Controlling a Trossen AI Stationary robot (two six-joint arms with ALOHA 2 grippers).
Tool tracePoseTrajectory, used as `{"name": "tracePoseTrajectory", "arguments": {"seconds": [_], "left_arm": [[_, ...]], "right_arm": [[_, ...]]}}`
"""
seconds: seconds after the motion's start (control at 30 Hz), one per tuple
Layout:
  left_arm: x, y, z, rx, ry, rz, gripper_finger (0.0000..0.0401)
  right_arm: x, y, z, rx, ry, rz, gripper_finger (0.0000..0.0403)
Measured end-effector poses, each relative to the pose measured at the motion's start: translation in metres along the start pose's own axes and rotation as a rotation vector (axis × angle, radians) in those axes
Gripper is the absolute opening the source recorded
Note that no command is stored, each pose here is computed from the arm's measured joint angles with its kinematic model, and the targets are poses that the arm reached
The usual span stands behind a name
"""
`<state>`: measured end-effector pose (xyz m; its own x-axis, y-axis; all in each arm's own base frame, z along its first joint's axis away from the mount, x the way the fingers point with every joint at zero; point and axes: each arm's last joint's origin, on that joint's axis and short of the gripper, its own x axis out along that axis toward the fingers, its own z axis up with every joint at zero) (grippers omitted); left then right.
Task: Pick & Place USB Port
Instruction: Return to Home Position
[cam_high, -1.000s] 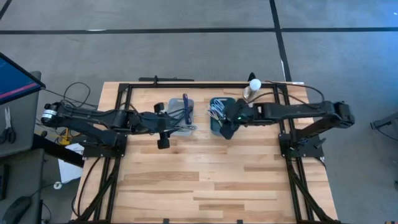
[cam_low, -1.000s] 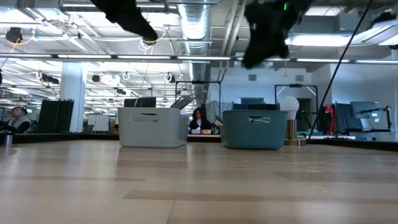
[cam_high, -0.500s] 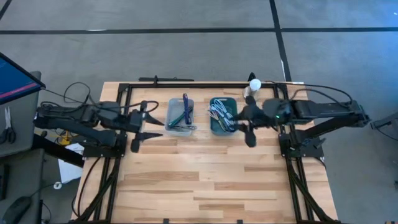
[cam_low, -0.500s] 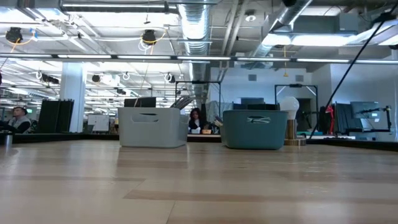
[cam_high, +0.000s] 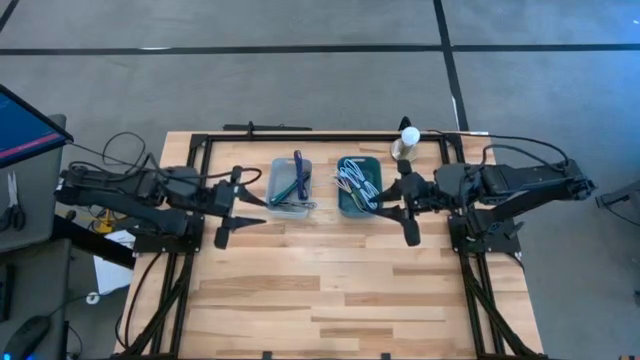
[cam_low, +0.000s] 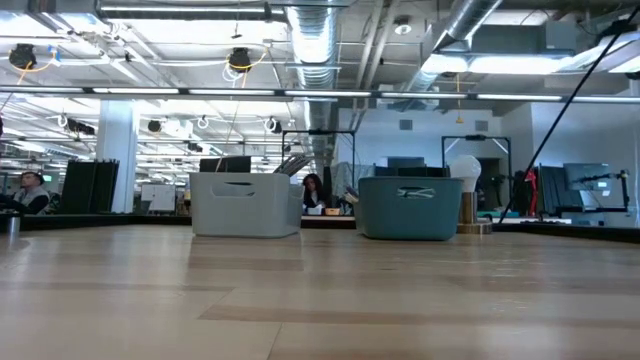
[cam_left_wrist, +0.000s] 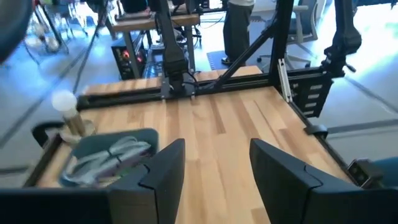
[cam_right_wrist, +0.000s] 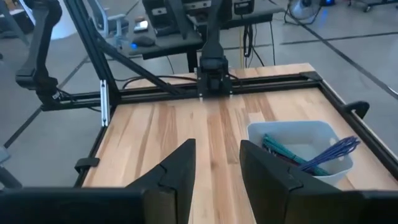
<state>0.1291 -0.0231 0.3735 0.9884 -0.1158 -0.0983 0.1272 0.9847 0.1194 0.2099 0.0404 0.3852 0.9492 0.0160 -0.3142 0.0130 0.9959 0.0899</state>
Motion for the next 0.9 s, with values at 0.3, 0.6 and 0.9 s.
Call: {"name": "tracePoseTrajectory", "arguments": {"seconds": [0.3, 0.6, 0.9], "left_arm": [[-0.014, 0.0, 0.008, 0.042, -0.102, -0.045, 0.0182], [-0.06, 0.001, 0.007, 0.044, -0.211, -0.12, 0.0182], [-0.09, 0.001, -0.011, 0.016, -0.286, -0.135, 0.0182]], "right_arm": [[-0.018, 0.002, 0.009, -0.076, -0.095, 0.03, 0.0118], [-0.056, 0.003, 0.008, -0.113, -0.177, 0.088, 0.0118], [-0.075, -0.001, -0.035, -0.053, -0.272, 0.035, 0.0118]]}}
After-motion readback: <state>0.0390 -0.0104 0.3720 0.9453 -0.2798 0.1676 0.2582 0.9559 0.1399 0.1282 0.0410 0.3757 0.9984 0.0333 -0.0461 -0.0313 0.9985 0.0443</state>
